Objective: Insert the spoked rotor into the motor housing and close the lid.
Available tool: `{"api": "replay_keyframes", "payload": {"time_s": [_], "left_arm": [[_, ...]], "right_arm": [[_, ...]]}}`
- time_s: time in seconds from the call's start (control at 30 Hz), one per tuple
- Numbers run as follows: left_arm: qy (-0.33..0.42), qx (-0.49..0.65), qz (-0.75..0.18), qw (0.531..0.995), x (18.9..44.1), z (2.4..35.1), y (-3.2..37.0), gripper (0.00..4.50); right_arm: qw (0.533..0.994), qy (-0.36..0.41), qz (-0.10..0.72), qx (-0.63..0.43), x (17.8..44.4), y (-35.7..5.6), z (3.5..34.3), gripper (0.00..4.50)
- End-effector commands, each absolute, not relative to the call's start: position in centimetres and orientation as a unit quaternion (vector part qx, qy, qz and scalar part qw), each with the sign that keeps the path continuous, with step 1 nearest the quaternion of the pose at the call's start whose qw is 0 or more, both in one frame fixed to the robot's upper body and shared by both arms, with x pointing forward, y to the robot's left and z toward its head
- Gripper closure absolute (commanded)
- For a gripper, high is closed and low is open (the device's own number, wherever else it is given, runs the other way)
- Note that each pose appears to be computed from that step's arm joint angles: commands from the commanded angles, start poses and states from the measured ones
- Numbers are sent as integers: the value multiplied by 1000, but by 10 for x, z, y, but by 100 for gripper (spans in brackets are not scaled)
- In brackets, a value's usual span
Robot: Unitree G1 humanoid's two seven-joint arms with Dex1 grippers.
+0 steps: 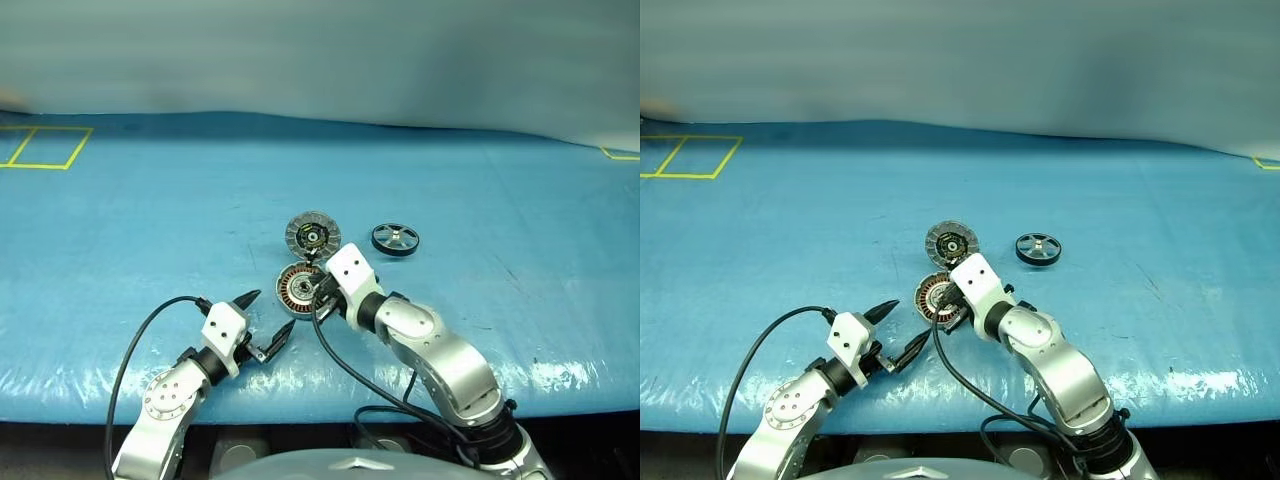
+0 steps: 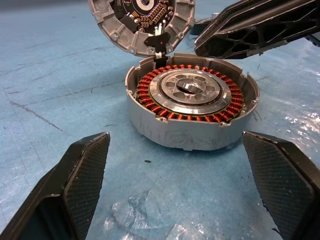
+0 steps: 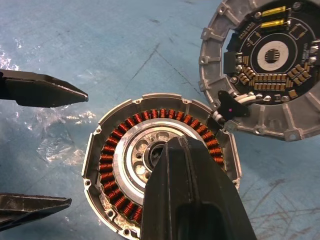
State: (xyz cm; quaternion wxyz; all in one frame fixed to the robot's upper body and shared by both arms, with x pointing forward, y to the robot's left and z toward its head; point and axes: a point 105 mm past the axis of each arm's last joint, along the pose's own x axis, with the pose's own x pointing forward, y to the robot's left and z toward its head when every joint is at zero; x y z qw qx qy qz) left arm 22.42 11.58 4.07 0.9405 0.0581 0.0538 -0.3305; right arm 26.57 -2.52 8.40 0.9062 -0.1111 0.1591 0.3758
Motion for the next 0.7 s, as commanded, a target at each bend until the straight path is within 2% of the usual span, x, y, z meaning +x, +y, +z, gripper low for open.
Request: {"api": "replay_keyframes", "payload": {"time_s": [0.03, 0.43, 0.7], "left_arm": [[41, 57, -329, 942, 225, 45, 115, 0], [41, 58, -320, 945, 223, 45, 116, 0], [41, 58, -321, 944, 223, 46, 116, 0]], "right_arm": [[906, 148, 380, -114, 266, -20, 88, 448], [901, 160, 386, -114, 268, -15, 78, 448], [902, 148, 391, -107, 269, -10, 83, 448]]}}
